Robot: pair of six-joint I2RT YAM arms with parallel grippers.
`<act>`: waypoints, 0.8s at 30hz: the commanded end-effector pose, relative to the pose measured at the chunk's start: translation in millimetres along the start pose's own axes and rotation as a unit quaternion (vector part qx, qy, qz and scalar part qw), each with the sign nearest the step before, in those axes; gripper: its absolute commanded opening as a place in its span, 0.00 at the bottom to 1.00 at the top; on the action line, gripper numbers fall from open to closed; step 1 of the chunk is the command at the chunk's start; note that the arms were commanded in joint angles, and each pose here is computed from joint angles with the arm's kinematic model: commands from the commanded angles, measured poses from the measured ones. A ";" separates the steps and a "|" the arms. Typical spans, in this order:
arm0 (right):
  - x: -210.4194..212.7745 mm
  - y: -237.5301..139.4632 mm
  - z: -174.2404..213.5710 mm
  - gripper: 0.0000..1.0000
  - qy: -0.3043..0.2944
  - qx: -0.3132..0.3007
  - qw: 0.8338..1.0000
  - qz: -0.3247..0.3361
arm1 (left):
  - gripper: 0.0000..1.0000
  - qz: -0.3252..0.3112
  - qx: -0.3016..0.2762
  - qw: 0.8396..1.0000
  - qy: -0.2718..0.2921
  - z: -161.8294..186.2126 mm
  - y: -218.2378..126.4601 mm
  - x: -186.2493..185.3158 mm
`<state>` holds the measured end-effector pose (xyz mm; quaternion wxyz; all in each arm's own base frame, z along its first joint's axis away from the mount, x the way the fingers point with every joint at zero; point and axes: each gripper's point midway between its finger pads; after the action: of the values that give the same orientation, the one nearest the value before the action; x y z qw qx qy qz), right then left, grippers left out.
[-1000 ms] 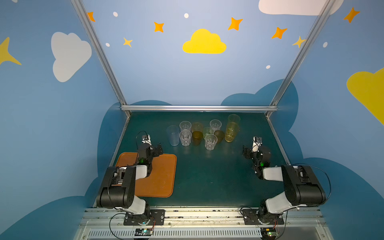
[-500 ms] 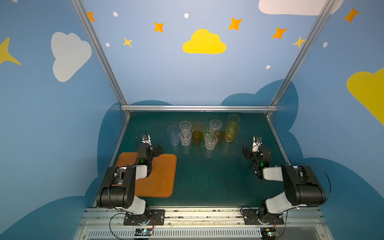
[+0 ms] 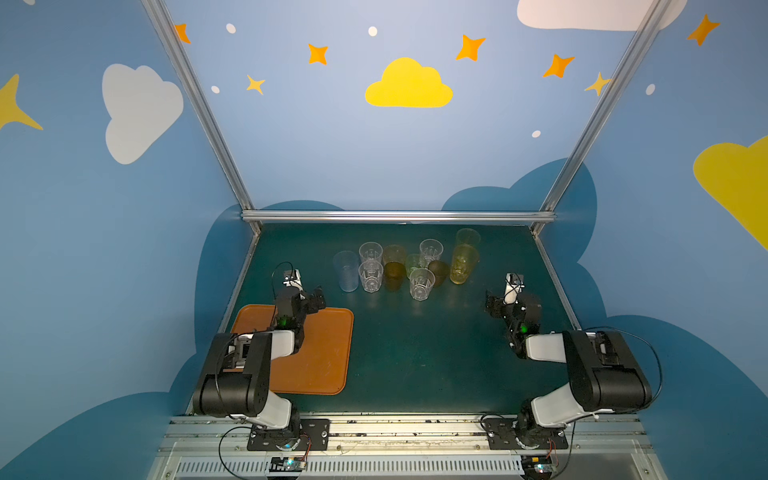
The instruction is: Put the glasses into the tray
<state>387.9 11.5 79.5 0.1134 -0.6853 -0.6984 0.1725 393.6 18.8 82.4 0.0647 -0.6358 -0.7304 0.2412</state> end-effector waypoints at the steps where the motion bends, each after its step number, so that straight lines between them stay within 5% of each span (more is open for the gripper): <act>1: -0.8 0.7 -11.7 0.90 0.001 -0.014 1.000 -0.001 | 1.00 0.002 0.002 1.000 0.004 2.4 1.4 0.7; 14: -0.1 0.8 -12.0 0.90 0.002 -0.014 1.000 -0.003 | 1.00 -0.016 -0.003 1.000 0.009 -7.0 -3.7 0.9; 24: -0.1 0.5 -11.7 0.90 0.002 -0.014 1.000 -0.004 | 1.00 -0.130 -0.048 0.990 0.016 -39.2 -45.2 5.4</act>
<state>387.9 12.4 79.4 0.1144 -0.6828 -0.7008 0.1717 376.8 19.0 127.4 0.0657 -0.5867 -0.7833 0.1947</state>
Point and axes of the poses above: each gripper's point midway between its finger pads, its own y axis out along the fingers, its own x axis along the line the jaws close on, z = x × y, and after that the axes turned 5 degrees about -y, right-handed
